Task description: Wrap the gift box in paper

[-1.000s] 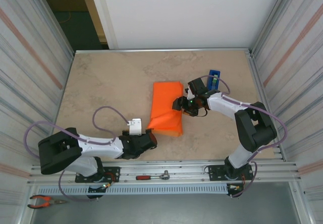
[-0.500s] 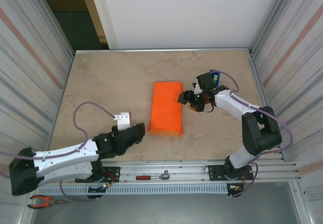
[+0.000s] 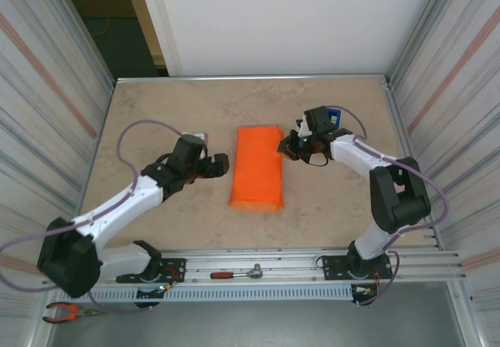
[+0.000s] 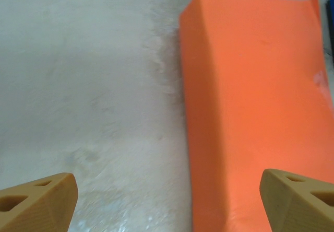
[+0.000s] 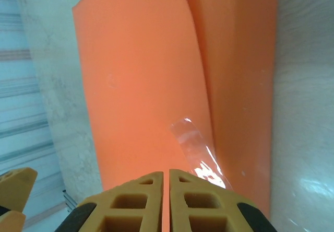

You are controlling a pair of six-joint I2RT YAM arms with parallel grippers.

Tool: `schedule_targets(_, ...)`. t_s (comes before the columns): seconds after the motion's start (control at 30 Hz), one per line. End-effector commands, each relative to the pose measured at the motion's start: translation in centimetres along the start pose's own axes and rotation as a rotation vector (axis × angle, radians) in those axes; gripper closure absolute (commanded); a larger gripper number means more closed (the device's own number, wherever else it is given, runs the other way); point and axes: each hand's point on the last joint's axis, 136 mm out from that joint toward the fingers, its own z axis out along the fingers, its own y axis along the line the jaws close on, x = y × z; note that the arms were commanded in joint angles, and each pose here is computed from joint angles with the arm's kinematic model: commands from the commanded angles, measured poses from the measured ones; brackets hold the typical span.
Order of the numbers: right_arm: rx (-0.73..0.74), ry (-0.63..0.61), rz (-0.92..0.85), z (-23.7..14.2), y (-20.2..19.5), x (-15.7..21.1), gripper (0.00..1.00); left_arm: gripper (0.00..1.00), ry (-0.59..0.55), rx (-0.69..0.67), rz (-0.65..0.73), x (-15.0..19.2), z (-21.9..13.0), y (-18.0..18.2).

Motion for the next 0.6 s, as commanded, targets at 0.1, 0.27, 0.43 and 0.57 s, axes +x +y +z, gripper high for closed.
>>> schedule_targets(0.1, 0.037, -0.004, 0.036, 2.7, -0.1, -1.1, 0.9, 0.09, 0.071, 0.16, 0.118, -1.9, 2.6, -3.7)
schedule_targets(0.27, 0.043, -0.018, 0.064, 2.8, -0.9, -0.8, 0.91, 0.09, 0.11, 0.204, 0.136, -1.9, 3.5, -4.6)
schedule_targets(0.43, 0.004, -0.065, 0.03, 0.6, 1.1, -0.6, 0.86, 0.09, 0.151, 0.21, 0.142, -1.3, 3.6, -4.2)
schedule_targets(0.57, 0.022, -0.11, 0.004, -1.9, 1.9, -0.1, 0.73, 0.09, 0.178, 0.216, 0.13, -0.7, 3.3, -3.8)
